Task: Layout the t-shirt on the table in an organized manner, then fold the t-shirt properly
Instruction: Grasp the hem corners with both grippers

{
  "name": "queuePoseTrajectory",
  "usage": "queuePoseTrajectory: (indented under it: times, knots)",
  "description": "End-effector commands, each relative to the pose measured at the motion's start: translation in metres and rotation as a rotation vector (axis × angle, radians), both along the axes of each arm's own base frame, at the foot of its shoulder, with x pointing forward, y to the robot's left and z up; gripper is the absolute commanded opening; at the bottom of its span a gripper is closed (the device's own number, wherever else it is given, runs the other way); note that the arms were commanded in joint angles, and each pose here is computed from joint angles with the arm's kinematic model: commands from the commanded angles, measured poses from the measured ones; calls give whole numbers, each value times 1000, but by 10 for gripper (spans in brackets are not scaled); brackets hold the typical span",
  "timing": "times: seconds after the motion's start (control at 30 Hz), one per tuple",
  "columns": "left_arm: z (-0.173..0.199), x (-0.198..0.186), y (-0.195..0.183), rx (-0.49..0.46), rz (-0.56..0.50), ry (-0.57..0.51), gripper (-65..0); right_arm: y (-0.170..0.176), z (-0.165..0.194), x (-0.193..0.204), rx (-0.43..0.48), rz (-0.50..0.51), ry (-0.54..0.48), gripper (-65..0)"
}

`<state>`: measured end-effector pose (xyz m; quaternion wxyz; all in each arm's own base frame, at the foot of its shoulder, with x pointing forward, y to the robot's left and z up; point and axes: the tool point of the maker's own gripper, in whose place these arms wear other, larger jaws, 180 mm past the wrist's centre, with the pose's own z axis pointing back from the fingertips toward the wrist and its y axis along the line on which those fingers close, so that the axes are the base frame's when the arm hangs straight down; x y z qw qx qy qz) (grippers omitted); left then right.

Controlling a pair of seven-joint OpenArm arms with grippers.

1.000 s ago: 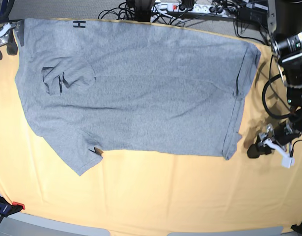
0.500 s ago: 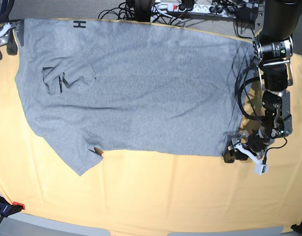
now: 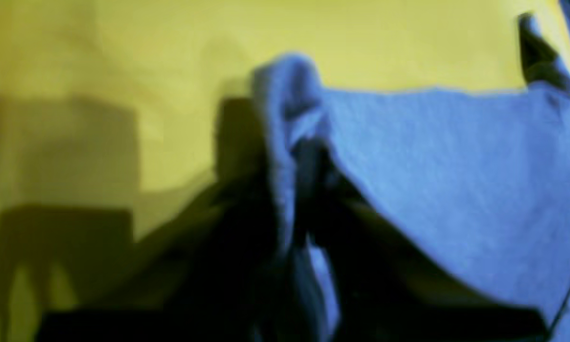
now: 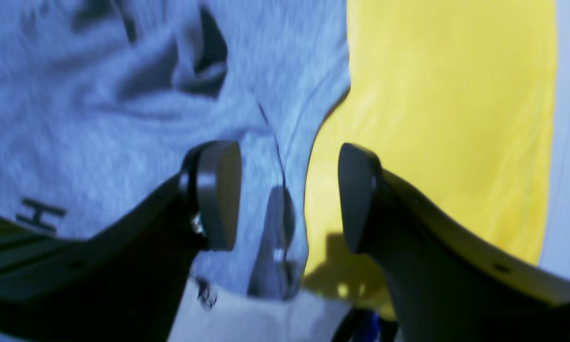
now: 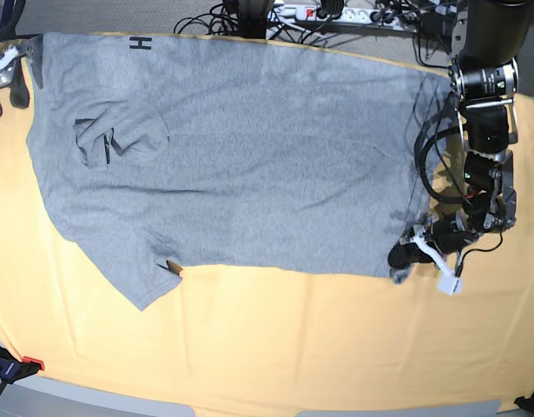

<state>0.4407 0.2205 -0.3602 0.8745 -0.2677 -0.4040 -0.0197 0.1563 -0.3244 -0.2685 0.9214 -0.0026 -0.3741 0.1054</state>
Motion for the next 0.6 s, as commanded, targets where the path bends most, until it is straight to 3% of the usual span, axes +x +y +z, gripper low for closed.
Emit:
queuePoseTrajectory:
  times: [0.0, 0.17, 0.3, 0.4, 0.57]
  knots:
    - [15, 12, 16, 37, 42, -31, -650, 1, 16, 14, -5, 14, -73, -305]
    - [15, 14, 19, 52, 59, -37, -650, 4, 48, 55, 28, 4, -277, -305]
    - [15, 14, 19, 51, 60, -38, -650, -7, 53, 97, 59, -51, -377, -305]
    - [13, 13, 18, 51, 55, -30, -650, -19, 27, 131, 151, -123, -364, -305]
    - [12, 13, 19, 58, 53, -27, -650, -13, -23, 189, 376, -145, -282, -257]
